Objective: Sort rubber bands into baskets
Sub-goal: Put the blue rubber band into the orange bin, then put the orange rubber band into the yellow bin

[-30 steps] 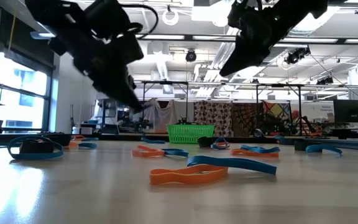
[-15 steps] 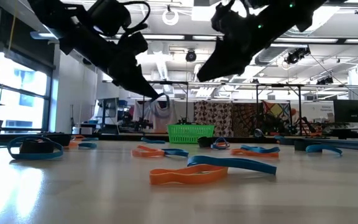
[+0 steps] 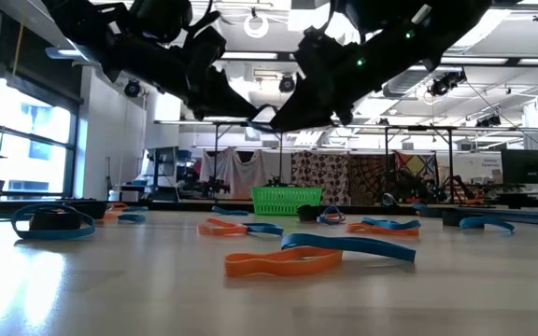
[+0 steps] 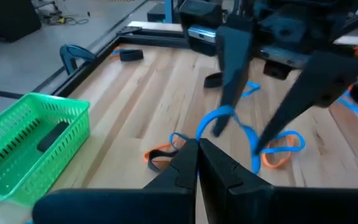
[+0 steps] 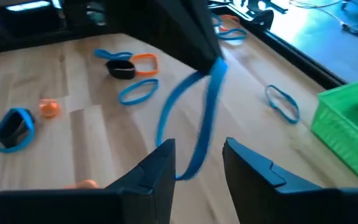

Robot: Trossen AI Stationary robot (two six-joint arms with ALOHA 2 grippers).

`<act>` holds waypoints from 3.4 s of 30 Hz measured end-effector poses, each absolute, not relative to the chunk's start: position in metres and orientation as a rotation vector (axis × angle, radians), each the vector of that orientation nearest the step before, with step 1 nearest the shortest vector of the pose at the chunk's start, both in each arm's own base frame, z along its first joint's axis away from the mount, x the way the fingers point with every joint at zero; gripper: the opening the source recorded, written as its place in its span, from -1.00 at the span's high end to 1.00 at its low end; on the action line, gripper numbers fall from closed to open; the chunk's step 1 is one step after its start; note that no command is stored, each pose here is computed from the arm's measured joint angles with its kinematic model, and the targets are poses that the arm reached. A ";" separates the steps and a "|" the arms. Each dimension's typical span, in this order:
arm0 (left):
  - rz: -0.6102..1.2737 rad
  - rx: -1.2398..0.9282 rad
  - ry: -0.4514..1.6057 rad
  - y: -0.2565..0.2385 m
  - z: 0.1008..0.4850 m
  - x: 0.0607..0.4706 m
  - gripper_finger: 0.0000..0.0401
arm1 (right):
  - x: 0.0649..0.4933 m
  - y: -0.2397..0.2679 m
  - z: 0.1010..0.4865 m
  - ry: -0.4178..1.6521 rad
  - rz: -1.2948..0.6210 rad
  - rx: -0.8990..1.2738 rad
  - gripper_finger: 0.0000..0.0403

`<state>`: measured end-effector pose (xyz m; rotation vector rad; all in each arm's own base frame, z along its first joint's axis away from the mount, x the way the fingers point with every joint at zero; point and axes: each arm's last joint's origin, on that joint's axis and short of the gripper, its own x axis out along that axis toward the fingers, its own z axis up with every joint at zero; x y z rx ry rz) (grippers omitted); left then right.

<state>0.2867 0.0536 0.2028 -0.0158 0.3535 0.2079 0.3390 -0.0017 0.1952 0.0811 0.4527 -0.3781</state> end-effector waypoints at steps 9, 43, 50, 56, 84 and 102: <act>0.191 -0.020 0.321 0.048 0.206 0.289 1.00 | 0.339 -0.003 0.195 0.446 -0.425 0.069 0.66; 0.055 -0.018 0.086 0.042 0.212 0.283 0.22 | 0.229 0.039 0.267 0.688 -0.332 0.225 1.00; 0.055 -0.008 0.081 0.042 0.212 0.283 0.22 | 0.196 0.068 0.260 0.893 -0.288 0.404 1.00; 0.056 -0.024 0.079 0.042 0.212 0.283 0.22 | 0.172 0.095 0.252 1.101 -0.299 0.643 1.00; 0.066 -0.021 0.034 0.043 0.217 0.284 0.22 | 0.124 0.191 0.199 1.536 -0.633 0.886 1.00; 0.071 -0.021 0.038 0.043 0.216 0.284 0.22 | 0.139 0.193 0.180 1.651 -0.670 0.851 0.43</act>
